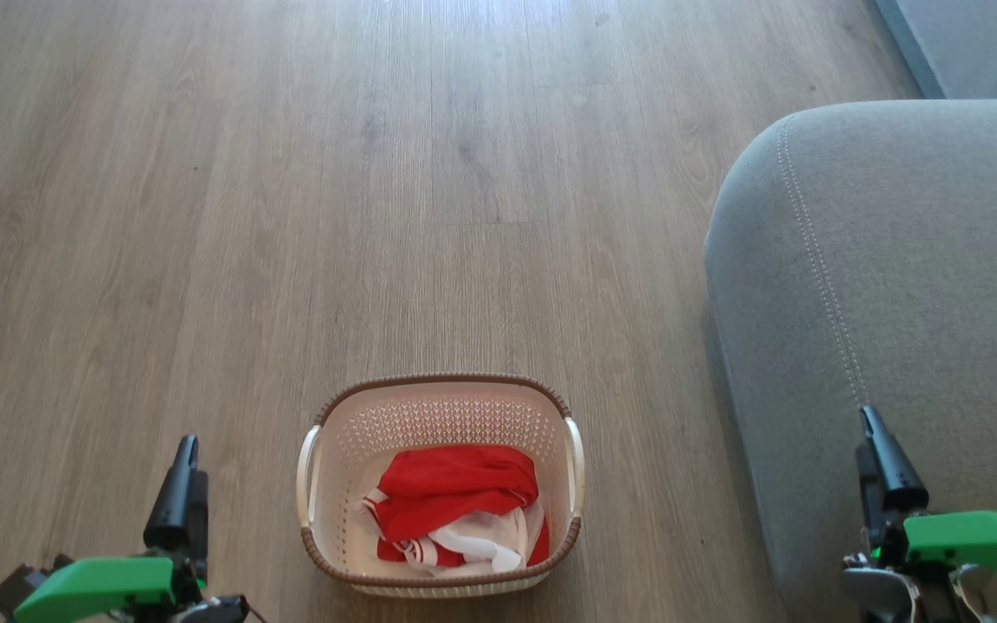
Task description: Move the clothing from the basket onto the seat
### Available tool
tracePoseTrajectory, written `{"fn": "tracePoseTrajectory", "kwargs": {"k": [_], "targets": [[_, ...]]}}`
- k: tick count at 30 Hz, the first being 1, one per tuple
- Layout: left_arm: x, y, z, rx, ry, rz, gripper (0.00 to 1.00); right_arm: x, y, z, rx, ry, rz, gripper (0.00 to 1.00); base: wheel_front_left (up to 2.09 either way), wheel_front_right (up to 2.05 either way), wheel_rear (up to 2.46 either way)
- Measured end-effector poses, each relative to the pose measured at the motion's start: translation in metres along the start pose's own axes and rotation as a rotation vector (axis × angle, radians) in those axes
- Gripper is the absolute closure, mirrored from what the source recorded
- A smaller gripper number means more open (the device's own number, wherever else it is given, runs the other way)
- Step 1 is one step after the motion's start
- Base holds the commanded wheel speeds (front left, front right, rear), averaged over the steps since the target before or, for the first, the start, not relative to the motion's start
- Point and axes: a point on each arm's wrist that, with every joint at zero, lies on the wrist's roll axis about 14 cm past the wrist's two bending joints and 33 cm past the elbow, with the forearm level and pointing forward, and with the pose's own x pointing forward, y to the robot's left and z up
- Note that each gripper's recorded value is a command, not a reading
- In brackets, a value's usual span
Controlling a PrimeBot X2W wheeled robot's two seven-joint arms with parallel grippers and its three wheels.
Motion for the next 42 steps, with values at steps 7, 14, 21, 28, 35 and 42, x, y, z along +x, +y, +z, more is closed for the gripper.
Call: {"fn": "tracePoseTrajectory", "kwargs": {"k": [7,14,21,28,35,42], "targets": [[0.005,-0.021,0.011,0.051,-0.043,-0.061,0.00,0.006,0.025,0.004,-0.105,-0.020,0.072,0.00,0.00,0.00,0.00],[0.006,-0.036,0.016,0.120,-0.068,-0.104,0.00,0.012,0.051,0.005,-0.236,-0.041,0.146,0.00,0.00,0.00,0.00],[0.011,-0.065,0.030,0.199,-0.128,-0.180,0.00,0.014,0.069,-0.004,-0.379,-0.036,0.202,0.00,0.00,0.00,0.00],[0.009,-0.081,0.033,0.278,-0.156,-0.226,0.00,0.016,0.094,-0.013,-0.503,-0.041,0.278,0.00,0.00,0.00,0.00],[0.007,-0.102,0.035,0.381,-0.193,-0.286,0.00,0.016,0.112,-0.020,-0.620,-0.058,0.339,0.00,0.00,0.00,0.00],[0.004,-0.129,0.026,0.589,-0.221,-0.355,0.00,0.014,0.123,-0.031,-0.755,-0.066,0.386,0.00,0.00,0.00,0.00]]}}
